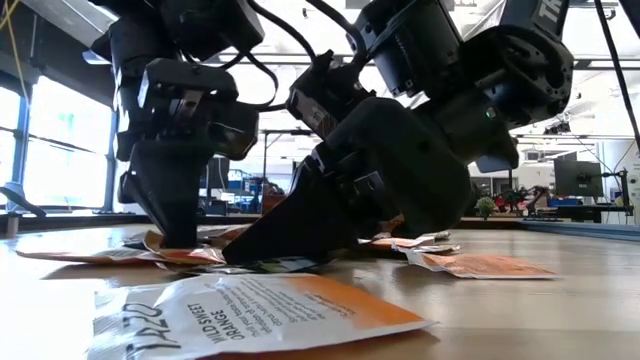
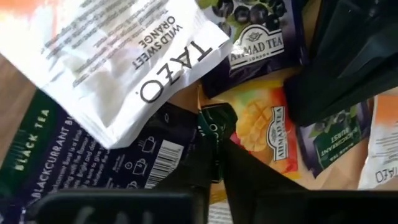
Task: Pick & Place Tea
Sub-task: Put the orange tea bag into the middle section of the wooden organizer
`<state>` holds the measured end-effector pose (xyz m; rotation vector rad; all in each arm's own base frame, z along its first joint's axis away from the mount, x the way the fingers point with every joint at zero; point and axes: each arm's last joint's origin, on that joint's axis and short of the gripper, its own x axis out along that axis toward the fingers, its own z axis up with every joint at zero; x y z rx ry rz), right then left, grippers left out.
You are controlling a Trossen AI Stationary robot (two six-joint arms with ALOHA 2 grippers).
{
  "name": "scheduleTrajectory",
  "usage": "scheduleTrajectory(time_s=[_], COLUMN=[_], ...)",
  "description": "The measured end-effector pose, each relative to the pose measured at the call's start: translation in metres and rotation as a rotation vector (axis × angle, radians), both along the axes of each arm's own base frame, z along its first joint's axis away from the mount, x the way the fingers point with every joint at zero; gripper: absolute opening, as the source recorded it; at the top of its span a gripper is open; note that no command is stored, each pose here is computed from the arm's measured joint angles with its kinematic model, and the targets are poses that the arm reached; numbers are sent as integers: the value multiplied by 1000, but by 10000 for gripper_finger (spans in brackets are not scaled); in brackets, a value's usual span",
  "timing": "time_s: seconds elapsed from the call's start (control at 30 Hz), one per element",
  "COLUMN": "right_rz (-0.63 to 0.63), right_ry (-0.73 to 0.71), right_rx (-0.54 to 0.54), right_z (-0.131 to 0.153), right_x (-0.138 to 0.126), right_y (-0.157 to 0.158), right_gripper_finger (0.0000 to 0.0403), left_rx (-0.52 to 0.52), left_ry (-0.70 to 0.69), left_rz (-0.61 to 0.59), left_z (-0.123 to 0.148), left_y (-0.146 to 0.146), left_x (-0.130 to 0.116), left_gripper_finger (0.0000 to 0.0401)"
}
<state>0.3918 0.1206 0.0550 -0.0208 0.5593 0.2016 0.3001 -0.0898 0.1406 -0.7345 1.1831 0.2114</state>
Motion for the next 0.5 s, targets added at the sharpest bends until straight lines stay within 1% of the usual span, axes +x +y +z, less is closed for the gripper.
scheduleTrajectory(time_s=[0.07, 0.23, 0.4, 0.5], right_rz=[0, 12, 38, 6], right_ry=[-6, 1, 54, 62], right_rx=[-2, -30, -115, -186], right_z=[1, 16, 51, 81], right_x=[0, -2, -11, -19], right_y=[0, -2, -5, -10], right_gripper_finger=[0, 0, 0, 0], left_rx=[7, 14, 41, 106], left_ry=[9, 0, -42, -54], left_rz=[2, -3, 16, 36], left_z=[0, 0, 11, 24], left_y=[0, 1, 2, 5], left_x=[-1, -1, -3, -5], left_gripper_finger=[6, 6, 1, 1])
